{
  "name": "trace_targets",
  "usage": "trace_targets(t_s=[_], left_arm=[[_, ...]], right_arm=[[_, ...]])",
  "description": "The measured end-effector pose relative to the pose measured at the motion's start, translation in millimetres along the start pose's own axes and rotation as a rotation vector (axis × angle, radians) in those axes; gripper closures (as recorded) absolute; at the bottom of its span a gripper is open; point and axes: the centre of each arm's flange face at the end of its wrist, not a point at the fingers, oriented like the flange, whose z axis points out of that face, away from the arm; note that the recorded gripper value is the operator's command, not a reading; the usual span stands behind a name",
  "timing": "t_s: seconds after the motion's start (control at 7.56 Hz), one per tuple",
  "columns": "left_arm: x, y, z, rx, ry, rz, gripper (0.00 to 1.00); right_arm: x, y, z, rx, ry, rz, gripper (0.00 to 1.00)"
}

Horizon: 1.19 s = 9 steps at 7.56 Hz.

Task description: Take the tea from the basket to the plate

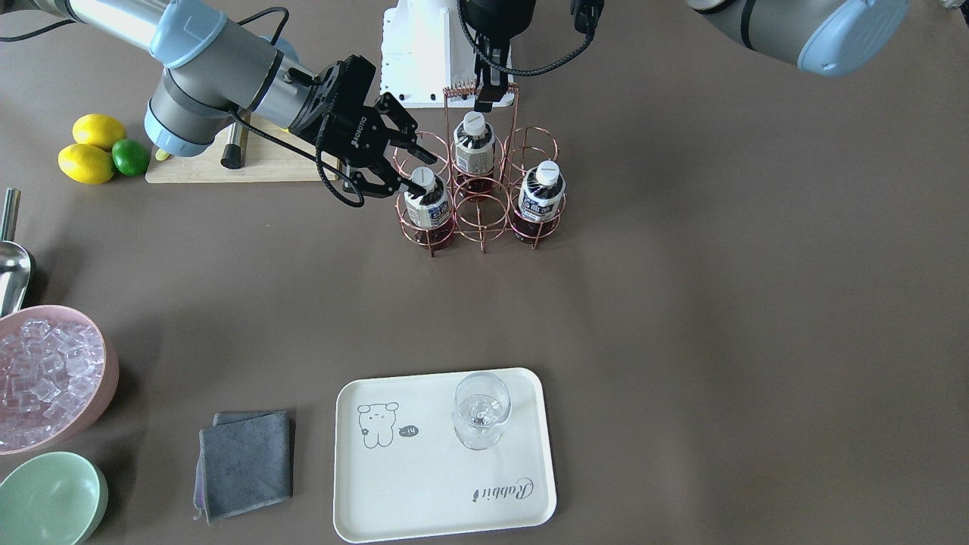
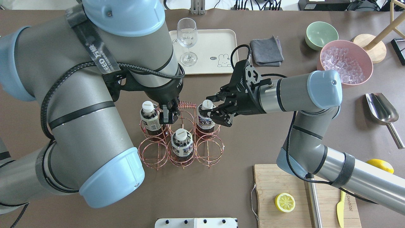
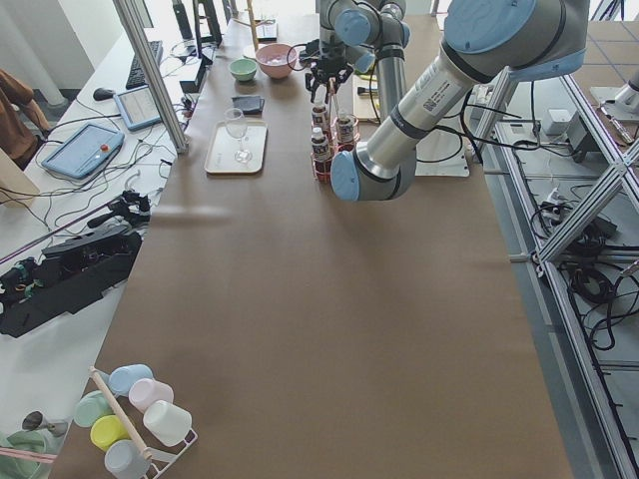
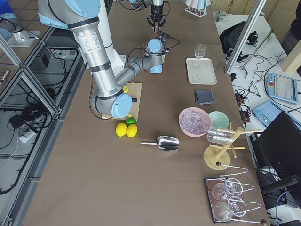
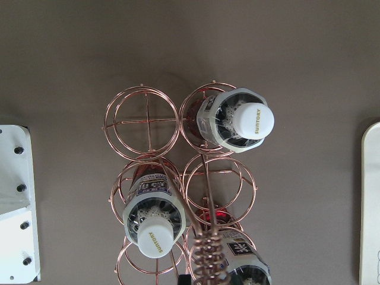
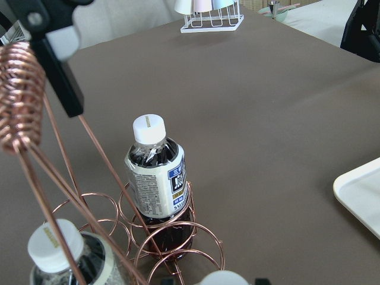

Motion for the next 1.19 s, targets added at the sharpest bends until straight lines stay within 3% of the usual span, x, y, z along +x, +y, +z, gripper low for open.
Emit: trace_targets(t_s=[0.13, 0.26, 0.79, 1.19], left_arm=[[0, 0, 0, 0.001, 0.000, -0.001, 1.00], [0, 0, 0, 0.001, 0.000, -0.001, 1.00], [1, -2, -2, 0.000, 0.001, -0.005, 1.00], [1, -2, -4, -0.002, 0.001, -0.007, 1.00]], right_arm=[[0, 0, -1, 0.000, 0.001, 0.000, 0.92], [1, -1, -1, 0.001, 0.002, 0.000, 1.00], [3, -6, -7, 0.006, 0.001, 0.000, 1.00], [10, -30, -28, -0.008, 0.012, 0.010, 1.00]])
